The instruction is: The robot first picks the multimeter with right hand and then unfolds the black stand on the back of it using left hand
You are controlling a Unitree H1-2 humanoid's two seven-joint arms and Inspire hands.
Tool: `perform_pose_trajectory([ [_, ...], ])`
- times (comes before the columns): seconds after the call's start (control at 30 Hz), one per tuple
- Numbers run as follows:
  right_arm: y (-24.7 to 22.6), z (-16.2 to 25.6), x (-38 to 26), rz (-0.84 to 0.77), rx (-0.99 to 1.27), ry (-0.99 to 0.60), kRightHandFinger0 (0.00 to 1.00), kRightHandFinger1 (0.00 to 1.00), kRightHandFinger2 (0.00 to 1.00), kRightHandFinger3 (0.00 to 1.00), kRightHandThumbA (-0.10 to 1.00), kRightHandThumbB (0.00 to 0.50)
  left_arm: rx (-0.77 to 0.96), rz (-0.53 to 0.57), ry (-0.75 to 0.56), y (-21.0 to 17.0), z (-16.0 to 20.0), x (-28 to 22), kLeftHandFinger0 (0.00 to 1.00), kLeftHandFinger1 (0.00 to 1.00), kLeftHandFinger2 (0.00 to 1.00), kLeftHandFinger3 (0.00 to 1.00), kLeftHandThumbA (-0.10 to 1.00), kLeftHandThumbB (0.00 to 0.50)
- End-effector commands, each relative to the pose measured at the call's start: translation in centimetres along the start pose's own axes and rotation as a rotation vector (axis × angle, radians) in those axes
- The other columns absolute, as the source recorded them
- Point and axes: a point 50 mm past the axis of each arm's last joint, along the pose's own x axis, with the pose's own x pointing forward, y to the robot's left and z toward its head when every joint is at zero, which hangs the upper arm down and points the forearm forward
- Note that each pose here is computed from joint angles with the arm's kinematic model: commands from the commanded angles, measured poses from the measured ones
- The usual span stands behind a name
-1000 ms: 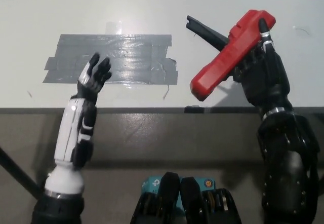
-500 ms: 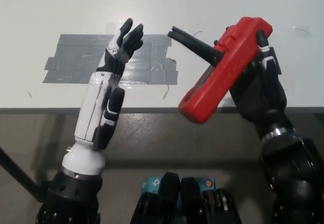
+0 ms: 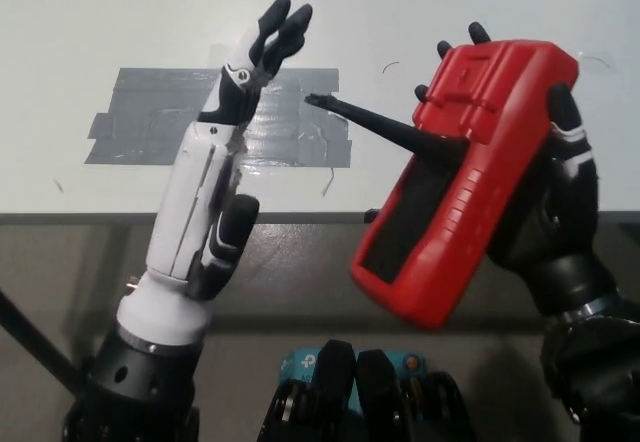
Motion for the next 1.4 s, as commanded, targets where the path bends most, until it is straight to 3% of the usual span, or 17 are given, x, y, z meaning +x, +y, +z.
perform_pose_trajectory([
  [0.0,1.8,0.6,-0.3,0.121,0.047,-0.022,0.00,0.09,0.50,0.25,-0.10,0.134,0.090,0.005,-0.116,0.5,1.8,0.9,1.00,1.00,1.00,1.00,1.00,0.306],
  [0.17,1.8,0.5,-0.5,0.129,0.048,-0.017,0.00,0.09,0.51,0.22,-0.10,0.128,0.159,0.012,-0.139,0.3,1.9,0.8,1.00,1.00,1.00,1.00,1.00,0.327],
  [0.3,1.9,0.6,-0.2,0.138,0.058,-0.018,0.00,0.12,0.54,0.19,-0.10,0.122,0.223,0.009,-0.155,0.1,2.2,0.9,1.00,1.00,1.00,1.00,1.00,0.394],
  [0.37,2.0,0.7,-0.1,0.141,0.062,-0.022,0.00,0.12,0.56,0.19,-0.10,0.125,0.235,0.001,-0.190,-0.1,2.3,0.8,1.00,1.00,1.00,1.00,1.00,0.396],
  [0.57,2.3,0.8,0.1,0.144,0.048,-0.025,0.00,0.09,0.47,0.17,-0.10,0.150,0.243,0.009,-0.234,-0.7,2.5,0.5,1.00,1.00,0.94,1.00,1.00,0.389],
  [0.7,2.8,0.9,0.0,0.157,0.049,-0.025,0.00,0.08,0.45,0.17,-0.10,0.158,0.244,-0.009,-0.221,-0.8,1.9,0.4,1.00,1.00,0.95,1.00,1.00,0.423],
  [0.73,2.9,0.9,0.0,0.164,0.050,-0.027,0.00,0.09,0.46,0.21,-0.10,0.159,0.244,-0.015,-0.218,-0.8,1.7,0.3,1.00,1.00,0.95,1.00,1.00,0.420],
  [0.83,3.4,1.1,-0.1,0.184,0.038,-0.035,0.00,0.06,0.40,0.16,-0.10,0.152,0.248,-0.026,-0.218,-1.1,1.4,0.0,1.00,1.00,0.98,1.00,1.00,0.406],
  [0.9,3.5,1.3,-0.2,0.189,0.039,-0.037,0.00,0.05,0.39,0.12,-0.10,0.142,0.249,-0.031,-0.213,-1.3,1.2,-0.3,1.00,1.00,0.99,1.00,1.00,0.414],
  [1.03,3.8,1.7,-0.4,0.184,0.034,-0.049,0.00,0.01,0.35,0.15,-0.10,0.140,0.242,-0.034,-0.213,-1.7,0.8,-0.7,1.00,1.00,1.00,1.00,1.00,0.433],
  [1.17,4.1,2.0,-0.5,0.186,0.030,-0.060,0.00,0.00,0.37,0.23,-0.10,0.128,0.268,-0.020,-0.220,-2.0,0.7,-1.1,1.00,1.00,0.98,1.00,1.00,0.421],
  [1.37,4.1,2.4,-0.4,0.193,0.068,-0.067,0.00,0.04,0.43,0.13,-0.10,0.098,0.243,0.001,-0.224,-2.4,1.2,-1.9,1.00,1.00,0.92,1.00,1.00,0.388],
])
